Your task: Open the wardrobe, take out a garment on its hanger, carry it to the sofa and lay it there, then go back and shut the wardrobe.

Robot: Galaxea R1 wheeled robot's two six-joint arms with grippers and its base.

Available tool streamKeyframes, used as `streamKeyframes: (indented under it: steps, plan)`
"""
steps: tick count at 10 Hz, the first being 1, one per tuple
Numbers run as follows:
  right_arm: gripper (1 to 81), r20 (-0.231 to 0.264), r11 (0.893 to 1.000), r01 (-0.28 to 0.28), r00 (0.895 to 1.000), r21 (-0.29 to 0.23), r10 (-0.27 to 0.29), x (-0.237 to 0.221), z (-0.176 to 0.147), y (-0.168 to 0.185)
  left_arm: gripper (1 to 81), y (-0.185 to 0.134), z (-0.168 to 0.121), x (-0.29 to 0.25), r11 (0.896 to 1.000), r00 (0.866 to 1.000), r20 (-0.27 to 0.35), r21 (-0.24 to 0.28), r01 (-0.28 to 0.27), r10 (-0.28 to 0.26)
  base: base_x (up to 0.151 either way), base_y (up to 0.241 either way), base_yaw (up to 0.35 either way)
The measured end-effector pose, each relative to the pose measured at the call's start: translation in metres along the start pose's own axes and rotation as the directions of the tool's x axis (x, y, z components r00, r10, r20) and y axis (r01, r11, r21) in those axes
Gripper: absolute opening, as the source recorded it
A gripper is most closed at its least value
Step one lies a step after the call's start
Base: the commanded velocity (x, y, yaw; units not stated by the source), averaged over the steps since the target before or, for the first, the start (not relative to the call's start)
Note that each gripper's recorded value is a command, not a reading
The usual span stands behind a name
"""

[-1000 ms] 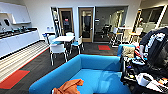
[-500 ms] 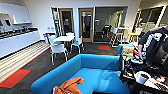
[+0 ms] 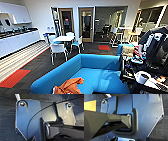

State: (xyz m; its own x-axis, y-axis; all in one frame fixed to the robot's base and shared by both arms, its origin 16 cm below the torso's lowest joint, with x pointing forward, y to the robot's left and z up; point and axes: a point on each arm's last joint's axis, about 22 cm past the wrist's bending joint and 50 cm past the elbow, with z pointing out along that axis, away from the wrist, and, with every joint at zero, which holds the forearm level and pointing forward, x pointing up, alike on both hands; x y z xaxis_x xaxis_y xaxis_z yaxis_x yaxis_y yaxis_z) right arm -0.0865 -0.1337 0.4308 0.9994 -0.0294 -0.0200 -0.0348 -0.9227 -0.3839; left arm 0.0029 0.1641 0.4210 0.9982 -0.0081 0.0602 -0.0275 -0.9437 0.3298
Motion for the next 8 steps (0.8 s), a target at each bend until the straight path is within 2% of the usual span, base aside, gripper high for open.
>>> streamKeyframes:
  steps: [4, 8]
  plan:
    - [81.1, 0.002, 1.0, 0.0, 1.0, 0.0, 0.0, -0.0012, -0.0001, 0.0, 81.1, -0.0001, 0.0, -0.0008, 1.0, 1.0, 0.003, 0.0, -0.001, 0.001, 0.0, 0.0, 0.0]
    - [81.1, 0.002, 1.0, 0.0, 1.0, 0.0, 0.0, -0.0012, -0.0001, 0.0, 81.1, -0.0005, -0.0001, -0.0009, 1.0, 1.0, 0.006, 0.001, -0.001, 0.001, 0.0, 0.0, 0.159]
